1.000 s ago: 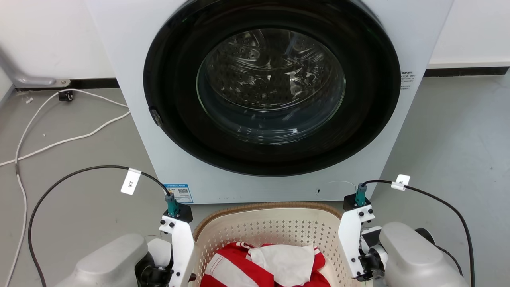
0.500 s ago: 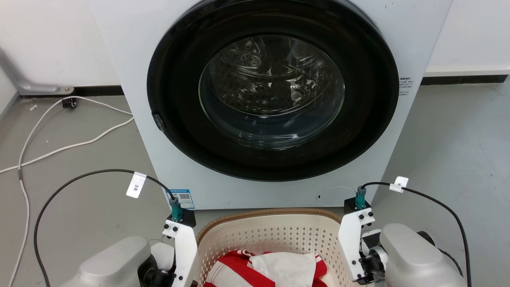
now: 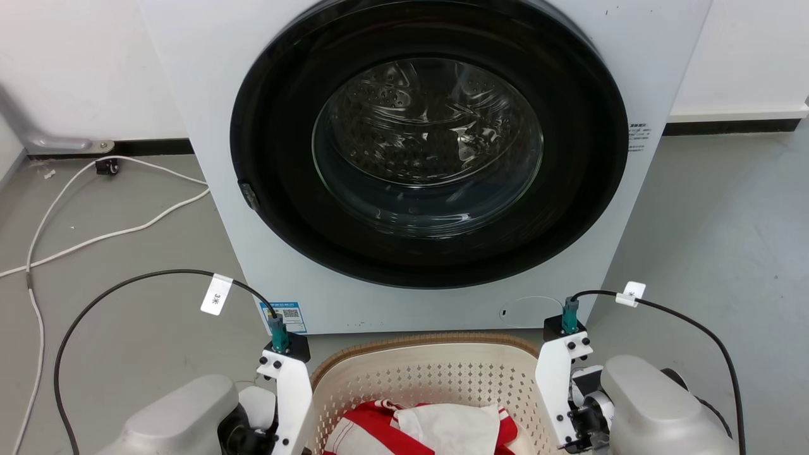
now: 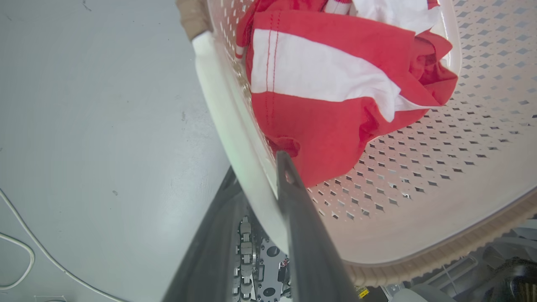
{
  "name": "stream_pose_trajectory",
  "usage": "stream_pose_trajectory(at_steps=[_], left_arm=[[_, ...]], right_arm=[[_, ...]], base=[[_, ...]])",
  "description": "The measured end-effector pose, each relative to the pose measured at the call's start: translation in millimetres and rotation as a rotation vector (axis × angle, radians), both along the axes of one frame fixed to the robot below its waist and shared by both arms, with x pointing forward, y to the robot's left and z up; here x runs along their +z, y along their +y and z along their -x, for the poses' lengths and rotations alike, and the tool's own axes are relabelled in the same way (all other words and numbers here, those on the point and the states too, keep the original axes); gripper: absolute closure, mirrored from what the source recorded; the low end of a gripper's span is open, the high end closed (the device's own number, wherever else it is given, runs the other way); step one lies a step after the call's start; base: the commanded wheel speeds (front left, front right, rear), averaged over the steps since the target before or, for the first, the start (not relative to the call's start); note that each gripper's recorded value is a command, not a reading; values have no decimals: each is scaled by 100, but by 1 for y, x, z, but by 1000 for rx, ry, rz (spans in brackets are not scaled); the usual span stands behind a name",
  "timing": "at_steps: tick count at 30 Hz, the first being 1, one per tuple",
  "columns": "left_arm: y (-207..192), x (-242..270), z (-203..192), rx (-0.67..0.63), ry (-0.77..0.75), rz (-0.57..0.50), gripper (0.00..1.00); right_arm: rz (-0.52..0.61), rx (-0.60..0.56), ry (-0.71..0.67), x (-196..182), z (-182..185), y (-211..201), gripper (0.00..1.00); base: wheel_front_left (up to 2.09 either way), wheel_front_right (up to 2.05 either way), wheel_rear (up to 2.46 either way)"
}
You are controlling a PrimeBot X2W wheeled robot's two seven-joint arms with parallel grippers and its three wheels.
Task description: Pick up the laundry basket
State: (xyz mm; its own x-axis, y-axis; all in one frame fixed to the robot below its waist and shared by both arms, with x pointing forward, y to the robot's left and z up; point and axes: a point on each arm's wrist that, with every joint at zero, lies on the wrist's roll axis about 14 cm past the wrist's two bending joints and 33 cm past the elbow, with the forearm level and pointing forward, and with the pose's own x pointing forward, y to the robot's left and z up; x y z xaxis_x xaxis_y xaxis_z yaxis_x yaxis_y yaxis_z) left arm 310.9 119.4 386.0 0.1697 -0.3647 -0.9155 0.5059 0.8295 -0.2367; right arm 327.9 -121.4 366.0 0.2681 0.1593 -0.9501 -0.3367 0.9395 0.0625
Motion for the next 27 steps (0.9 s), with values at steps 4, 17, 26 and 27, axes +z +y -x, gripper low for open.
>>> stream_pose_trajectory(at_steps=[4, 17, 26, 27], left_arm=[[-1, 0, 0, 2, 4, 4, 100], [-5, -1, 0, -3, 6, 9, 100], [-4, 0, -1, 1, 4, 11, 100], [-3, 0, 0, 3, 5, 12, 100]], right_arm=[[2, -1, 3, -1, 1, -1, 100], [5, -11, 7, -2, 0, -4, 100], [-2, -13, 4, 1, -3, -3, 100], [-2, -13, 5, 1, -3, -2, 100]], base=[[0, 0, 0], [0, 0, 0], [0, 0, 0], [0, 0, 0]])
